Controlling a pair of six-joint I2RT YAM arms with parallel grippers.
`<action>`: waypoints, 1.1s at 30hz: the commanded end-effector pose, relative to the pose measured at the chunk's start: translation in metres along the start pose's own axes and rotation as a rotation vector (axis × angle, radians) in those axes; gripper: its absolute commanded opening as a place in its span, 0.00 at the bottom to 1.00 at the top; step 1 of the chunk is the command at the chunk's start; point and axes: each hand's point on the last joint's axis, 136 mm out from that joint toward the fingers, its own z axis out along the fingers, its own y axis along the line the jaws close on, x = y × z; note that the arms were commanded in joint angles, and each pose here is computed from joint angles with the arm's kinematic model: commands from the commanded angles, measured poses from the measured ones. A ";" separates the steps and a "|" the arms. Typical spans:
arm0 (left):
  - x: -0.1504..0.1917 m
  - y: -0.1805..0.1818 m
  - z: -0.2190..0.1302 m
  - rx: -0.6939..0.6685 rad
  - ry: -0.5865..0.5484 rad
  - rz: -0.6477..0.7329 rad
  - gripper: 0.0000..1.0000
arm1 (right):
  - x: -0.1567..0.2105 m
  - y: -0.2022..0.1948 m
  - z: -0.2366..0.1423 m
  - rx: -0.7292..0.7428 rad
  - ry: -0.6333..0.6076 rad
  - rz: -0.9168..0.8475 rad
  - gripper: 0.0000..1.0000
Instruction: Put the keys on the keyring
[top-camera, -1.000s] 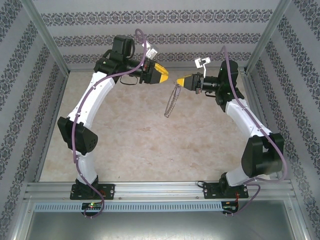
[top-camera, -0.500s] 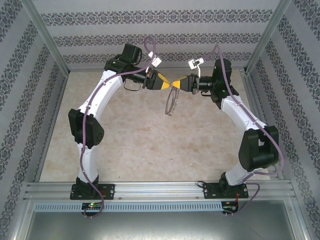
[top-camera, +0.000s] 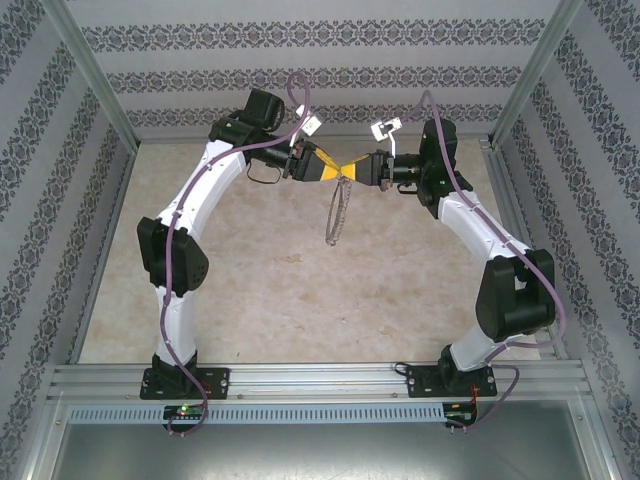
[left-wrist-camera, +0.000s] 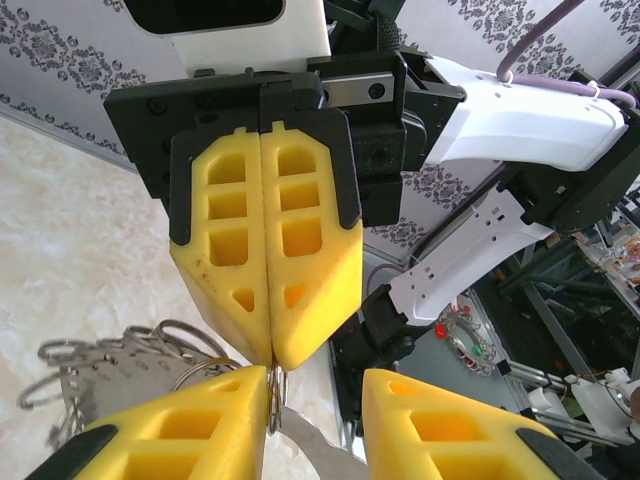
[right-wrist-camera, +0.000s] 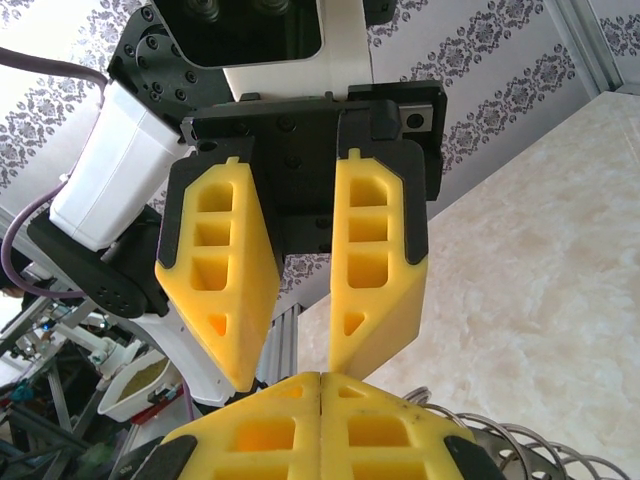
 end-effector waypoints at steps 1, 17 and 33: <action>-0.001 -0.006 0.003 0.049 -0.006 0.013 0.31 | -0.006 0.006 0.003 -0.020 0.002 -0.081 0.00; -0.002 0.001 0.012 0.054 -0.001 0.011 0.03 | -0.005 0.004 0.006 -0.021 0.003 -0.081 0.00; -0.029 -0.006 0.011 -0.007 -0.043 0.081 0.00 | -0.003 -0.003 -0.028 0.187 -0.146 -0.081 0.44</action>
